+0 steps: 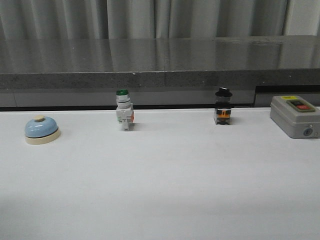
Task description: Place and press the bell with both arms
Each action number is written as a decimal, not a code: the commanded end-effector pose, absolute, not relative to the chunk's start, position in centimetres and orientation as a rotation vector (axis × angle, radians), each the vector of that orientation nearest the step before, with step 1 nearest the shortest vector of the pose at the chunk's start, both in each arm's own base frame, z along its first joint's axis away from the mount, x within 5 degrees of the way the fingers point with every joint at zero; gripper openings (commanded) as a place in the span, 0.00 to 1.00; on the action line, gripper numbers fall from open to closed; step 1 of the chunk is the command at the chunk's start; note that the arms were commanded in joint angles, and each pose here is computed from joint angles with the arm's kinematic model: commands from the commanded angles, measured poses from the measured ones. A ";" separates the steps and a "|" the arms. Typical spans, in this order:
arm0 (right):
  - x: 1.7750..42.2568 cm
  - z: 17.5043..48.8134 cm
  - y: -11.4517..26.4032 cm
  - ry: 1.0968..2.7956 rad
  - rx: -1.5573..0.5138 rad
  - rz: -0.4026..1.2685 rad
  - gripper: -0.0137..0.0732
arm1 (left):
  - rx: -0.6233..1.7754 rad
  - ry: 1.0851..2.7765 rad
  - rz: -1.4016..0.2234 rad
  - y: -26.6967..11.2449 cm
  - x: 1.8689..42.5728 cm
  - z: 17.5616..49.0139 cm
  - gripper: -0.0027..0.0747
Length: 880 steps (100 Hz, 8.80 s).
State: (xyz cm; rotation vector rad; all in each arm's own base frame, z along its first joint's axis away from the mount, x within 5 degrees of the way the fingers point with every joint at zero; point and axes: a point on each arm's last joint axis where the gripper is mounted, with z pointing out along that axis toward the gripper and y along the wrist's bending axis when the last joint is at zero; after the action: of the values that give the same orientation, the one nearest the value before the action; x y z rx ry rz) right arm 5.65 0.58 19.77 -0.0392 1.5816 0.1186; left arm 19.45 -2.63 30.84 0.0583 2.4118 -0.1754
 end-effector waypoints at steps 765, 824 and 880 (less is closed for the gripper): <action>5.4 21.1 0.5 1.461 -0.043 0.112 0.09 | 0.151 1.769 -0.282 -2.8 9.9 34.3 0.01; 5.4 21.1 0.5 1.461 -0.043 0.112 0.09 | 0.150 1.764 -0.282 -2.8 9.9 34.3 0.01; 5.4 21.1 0.5 1.461 -0.043 0.112 0.09 | 0.191 1.486 -0.170 -1.9 8.2 28.6 0.01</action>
State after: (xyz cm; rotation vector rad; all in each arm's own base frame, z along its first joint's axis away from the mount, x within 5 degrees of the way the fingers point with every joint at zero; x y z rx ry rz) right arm 5.65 0.58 19.77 -0.0416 1.5815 0.1159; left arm 8.67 -2.06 28.40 0.2096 1.6152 -0.1611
